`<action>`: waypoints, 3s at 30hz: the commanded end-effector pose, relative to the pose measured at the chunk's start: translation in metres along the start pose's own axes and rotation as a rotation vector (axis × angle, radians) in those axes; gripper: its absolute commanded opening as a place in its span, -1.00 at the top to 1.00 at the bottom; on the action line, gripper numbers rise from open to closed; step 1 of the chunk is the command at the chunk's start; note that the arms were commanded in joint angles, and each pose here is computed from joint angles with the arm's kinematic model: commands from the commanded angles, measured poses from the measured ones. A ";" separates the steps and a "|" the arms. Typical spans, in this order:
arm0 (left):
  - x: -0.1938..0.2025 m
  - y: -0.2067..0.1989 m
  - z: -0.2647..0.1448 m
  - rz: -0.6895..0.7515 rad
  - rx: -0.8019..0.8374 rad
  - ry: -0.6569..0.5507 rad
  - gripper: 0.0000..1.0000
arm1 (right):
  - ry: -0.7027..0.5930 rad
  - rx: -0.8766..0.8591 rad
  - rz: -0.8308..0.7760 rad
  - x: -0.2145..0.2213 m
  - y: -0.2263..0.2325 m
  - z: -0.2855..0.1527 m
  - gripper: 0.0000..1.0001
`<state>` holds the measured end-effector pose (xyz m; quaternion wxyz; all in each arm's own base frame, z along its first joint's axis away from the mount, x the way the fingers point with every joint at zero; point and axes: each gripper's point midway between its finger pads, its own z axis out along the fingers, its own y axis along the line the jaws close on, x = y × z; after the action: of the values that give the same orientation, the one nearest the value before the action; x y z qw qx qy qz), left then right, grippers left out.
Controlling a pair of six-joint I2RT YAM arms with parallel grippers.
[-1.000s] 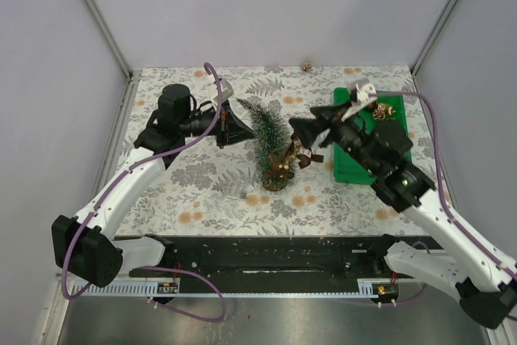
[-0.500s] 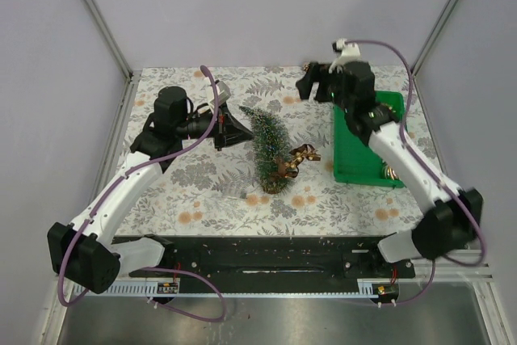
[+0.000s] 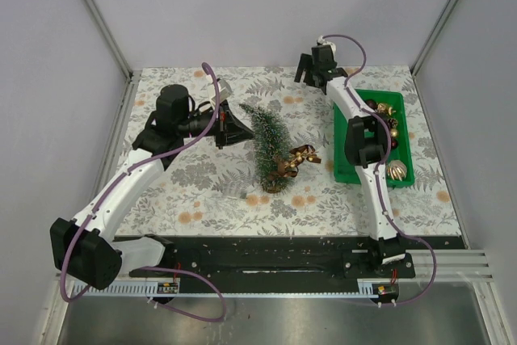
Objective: Decorate the small christmas tree
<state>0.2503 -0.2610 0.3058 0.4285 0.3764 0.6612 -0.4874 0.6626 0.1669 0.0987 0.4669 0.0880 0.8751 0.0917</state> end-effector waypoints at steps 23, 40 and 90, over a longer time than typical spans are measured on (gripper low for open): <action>-0.013 -0.009 -0.012 0.033 0.001 -0.056 1.00 | 0.052 0.289 0.244 0.018 -0.137 -0.141 -0.52; -0.015 -0.014 -0.012 0.058 0.004 -0.073 1.00 | 0.434 0.106 0.415 0.192 -0.080 -0.209 0.31; -0.008 -0.028 -0.012 0.057 0.031 -0.082 1.00 | 0.073 0.601 0.363 0.062 -0.222 -0.169 -0.05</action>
<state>0.2290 -0.2567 0.3105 0.4382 0.3708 0.6495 -0.4987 0.4527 -0.0366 0.0679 0.3318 0.3758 0.8625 -0.0695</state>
